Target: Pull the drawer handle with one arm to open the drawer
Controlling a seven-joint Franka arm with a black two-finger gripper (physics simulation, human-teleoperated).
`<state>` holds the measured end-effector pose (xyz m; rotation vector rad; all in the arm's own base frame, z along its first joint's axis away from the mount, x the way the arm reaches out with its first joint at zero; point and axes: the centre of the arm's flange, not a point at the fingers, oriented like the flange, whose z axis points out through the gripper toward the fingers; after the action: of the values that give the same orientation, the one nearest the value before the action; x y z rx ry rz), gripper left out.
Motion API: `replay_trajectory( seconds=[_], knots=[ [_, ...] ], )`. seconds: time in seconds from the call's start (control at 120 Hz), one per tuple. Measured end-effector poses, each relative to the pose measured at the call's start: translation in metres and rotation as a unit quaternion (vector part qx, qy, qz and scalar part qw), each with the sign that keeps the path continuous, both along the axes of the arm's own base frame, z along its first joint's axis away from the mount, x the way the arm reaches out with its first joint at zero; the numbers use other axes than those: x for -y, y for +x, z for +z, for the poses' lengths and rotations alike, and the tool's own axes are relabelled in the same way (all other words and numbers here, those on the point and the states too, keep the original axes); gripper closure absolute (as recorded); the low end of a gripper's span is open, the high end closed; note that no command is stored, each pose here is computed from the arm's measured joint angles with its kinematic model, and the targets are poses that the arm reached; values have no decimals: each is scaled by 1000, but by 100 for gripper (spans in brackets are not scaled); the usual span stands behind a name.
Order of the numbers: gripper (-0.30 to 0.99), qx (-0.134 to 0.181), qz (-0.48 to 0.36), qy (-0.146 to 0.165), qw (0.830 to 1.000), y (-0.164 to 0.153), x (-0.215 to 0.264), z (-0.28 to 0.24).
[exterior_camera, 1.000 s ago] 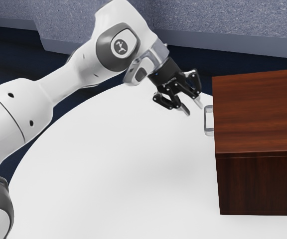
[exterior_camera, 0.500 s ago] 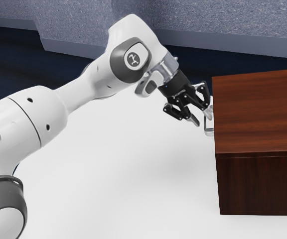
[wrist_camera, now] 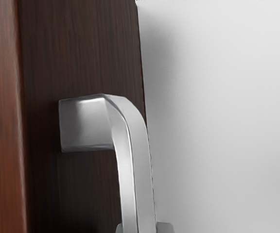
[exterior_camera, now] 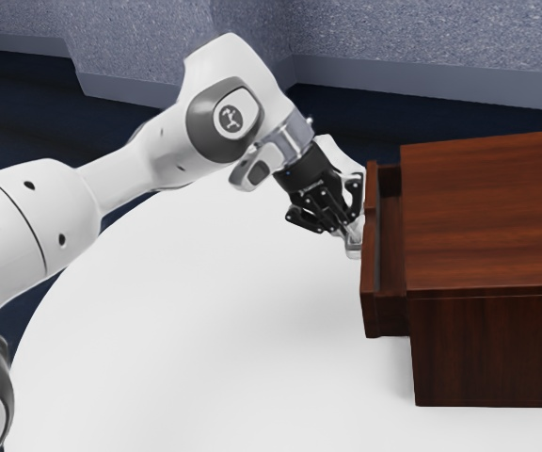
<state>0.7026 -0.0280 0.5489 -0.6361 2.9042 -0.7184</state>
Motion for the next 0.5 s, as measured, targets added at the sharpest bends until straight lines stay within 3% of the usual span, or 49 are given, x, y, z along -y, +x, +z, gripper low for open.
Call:
replay_trajectory(
  seconds=[0.192, 0.5],
  knots=[
    [74, -11, 6, 24, 1000, -21, -24, 0],
    [75, -17, 17, 32, 999, -41, -58, 0]
  ],
)
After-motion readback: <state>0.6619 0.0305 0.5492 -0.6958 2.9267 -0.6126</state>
